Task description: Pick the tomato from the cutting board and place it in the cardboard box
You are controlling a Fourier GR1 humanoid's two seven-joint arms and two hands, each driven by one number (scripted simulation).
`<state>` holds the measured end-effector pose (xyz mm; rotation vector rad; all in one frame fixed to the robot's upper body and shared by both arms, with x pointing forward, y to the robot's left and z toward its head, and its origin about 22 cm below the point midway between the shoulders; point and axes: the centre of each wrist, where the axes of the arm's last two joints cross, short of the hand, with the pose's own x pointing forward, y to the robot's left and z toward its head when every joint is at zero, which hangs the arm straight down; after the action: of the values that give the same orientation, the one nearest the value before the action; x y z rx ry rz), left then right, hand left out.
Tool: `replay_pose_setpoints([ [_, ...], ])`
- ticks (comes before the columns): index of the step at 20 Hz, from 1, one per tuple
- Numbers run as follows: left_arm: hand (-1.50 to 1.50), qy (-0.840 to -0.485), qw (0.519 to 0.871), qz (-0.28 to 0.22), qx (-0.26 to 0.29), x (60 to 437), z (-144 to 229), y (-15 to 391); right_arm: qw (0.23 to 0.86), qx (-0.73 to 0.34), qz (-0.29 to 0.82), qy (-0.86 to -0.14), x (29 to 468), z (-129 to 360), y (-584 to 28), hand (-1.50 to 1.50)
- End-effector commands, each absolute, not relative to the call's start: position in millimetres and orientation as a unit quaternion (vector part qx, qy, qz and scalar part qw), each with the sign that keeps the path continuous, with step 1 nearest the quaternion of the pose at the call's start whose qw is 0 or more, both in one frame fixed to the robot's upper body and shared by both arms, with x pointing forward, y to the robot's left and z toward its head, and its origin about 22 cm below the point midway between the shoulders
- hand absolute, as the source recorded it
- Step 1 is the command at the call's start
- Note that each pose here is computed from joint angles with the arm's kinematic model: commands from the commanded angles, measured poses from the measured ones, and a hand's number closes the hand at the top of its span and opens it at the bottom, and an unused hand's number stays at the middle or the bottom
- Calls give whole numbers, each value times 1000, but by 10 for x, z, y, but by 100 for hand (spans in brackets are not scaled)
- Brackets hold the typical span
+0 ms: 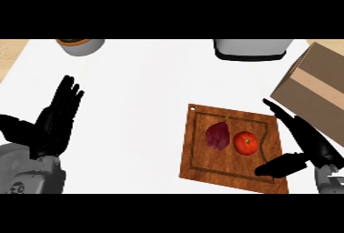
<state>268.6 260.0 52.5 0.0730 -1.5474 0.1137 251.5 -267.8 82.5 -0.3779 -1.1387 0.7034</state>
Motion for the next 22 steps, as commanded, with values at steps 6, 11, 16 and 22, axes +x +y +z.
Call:
replay_pose_setpoints([
  [6,0,-697,714,54,36,2617,567,2649,766,-205,347,-500,2422,532,-2608,-150],
  [11,0,-699,713,47,25,2507,513,2590,773,-201,337,-499,2578,505,-2798,-150],
  [16,0,-699,714,45,29,2607,597,2662,774,-186,338,-502,2722,300,-2696,-150],
  [22,0,-699,712,54,38,2587,552,2644,772,-187,347,-498,2771,287,-2558,-150],
])
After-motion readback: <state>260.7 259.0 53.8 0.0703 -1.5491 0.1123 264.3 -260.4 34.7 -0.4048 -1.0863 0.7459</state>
